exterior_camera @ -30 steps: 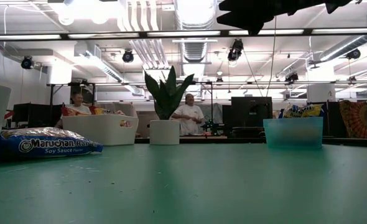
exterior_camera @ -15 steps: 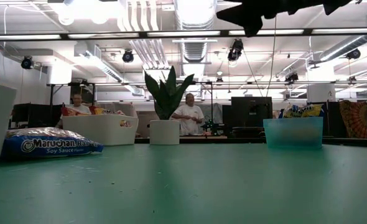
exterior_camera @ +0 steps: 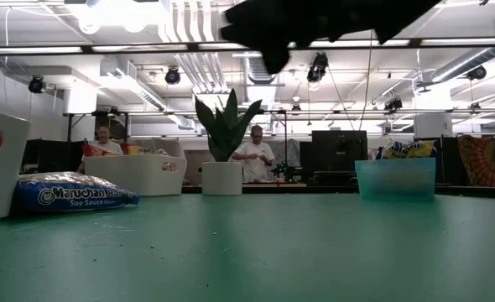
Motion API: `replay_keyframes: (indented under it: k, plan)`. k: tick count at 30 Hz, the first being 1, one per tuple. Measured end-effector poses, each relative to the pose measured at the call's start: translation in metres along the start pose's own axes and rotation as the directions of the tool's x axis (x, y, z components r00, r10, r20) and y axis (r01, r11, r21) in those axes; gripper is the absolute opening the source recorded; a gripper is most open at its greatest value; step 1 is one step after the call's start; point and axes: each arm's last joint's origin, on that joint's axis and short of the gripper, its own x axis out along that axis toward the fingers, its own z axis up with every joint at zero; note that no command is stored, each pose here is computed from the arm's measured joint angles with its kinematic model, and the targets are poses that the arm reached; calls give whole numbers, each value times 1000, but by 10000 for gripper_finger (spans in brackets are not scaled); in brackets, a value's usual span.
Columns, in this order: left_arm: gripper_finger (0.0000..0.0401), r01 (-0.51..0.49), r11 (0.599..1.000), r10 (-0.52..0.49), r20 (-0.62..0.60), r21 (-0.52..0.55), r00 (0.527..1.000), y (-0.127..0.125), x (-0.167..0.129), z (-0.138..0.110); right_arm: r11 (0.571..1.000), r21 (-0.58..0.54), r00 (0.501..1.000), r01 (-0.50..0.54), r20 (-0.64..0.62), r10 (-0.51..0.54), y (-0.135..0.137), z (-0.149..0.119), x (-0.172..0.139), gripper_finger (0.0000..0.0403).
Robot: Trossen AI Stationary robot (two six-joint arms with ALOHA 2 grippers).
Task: Sort Maruchan noodles
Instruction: Put the orange noodle pack into the gray bin
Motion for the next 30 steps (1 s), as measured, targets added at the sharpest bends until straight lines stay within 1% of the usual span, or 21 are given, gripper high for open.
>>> replay_keyframes:
  k: [4, 7, 11, 15, 18, 21, 23, 25, 30]
  plan:
    - [192, -26, 1000, 26, -11, 14, 1000, 0, 7, -4, 999, -27, 999, -19, -32, 19, 1, -7, 35, 86]
    - [192, -43, 999, 43, -18, 4, 999, 0, 11, -6, 999, -45, 999, -30, -41, 28, 2, -11, 60, 62]
    - [192, -55, 998, 55, -19, 9, 998, 0, 14, -8, 998, -53, 999, -32, -32, 30, -1, -11, 85, 38]
    - [192, -64, 998, 64, -19, 16, 998, 0, 16, -9, 996, -80, 999, -32, -26, 30, -3, -10, 102, 24]
    - [192, -71, 997, 72, -22, 21, 997, 0, 18, -10, 995, -98, 998, -33, -49, 29, -4, -6, 107, 18]
    - [192, -71, 997, 72, -20, 16, 997, 0, 18, -10, 991, -130, 994, -40, -107, 27, -4, -2, 104, 18]
    - [192, -69, 997, 69, -13, 20, 998, 0, 16, -9, 989, -144, 990, -39, -138, 19, -4, 3, 97, 18]
    - [192, -68, 997, 68, -10, 22, 998, 0, 16, -9, 987, -157, 990, -38, -138, 16, -4, 11, 91, 18]
    - [192, -66, 998, 66, -12, 21, 998, 1, 16, -9, 987, -154, 986, -41, -167, 15, -2, 20, 80, 18]
